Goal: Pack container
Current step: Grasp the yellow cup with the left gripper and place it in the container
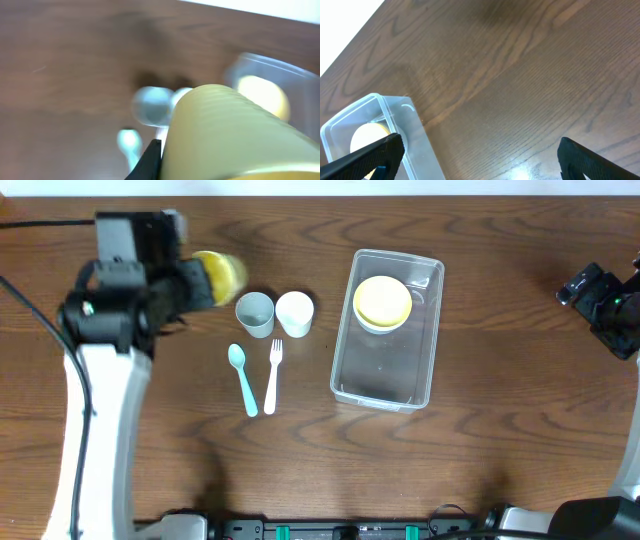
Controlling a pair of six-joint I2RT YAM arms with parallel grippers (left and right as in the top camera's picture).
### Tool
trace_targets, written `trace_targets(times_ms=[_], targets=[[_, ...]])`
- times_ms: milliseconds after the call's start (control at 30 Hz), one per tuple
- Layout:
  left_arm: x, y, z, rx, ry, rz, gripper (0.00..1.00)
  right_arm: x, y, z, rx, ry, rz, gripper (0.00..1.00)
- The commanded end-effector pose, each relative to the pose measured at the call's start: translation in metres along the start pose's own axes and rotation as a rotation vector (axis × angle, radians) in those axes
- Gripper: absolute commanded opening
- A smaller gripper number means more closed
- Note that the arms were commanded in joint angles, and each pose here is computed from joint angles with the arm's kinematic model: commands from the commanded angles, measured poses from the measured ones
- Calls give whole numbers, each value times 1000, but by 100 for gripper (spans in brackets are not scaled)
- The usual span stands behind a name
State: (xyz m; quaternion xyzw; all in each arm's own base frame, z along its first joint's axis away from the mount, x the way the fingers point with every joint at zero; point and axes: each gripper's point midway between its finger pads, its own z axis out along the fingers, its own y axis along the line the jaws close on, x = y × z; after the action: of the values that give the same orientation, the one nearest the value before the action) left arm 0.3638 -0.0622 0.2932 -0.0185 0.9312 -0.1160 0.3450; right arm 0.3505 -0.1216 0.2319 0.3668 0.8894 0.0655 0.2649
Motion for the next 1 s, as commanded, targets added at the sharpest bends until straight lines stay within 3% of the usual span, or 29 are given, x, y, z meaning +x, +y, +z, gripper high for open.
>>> trace_targets(times_ms=[0,300,533,800,833,967], targets=[[26,-62,9,146,81,116,6,-2,-1,-3,-1,-9,1,99],[84,-153,94,96,190,442,6,-2,-1,-3,-1,-9,1,99],[140,-148,188,28,374,477,6,-2,-1,-3,-1,-9,1,99],[172,-144,216,32,475,479,6,-2,-1,-3,-1,-9,1,99],[172,-144,216,32,476,479,7,-2,-1,-3,-1,-9,1,99],[170,-144,212,32,476,475,26,-2,-1,-3,-1,-9,1,99]])
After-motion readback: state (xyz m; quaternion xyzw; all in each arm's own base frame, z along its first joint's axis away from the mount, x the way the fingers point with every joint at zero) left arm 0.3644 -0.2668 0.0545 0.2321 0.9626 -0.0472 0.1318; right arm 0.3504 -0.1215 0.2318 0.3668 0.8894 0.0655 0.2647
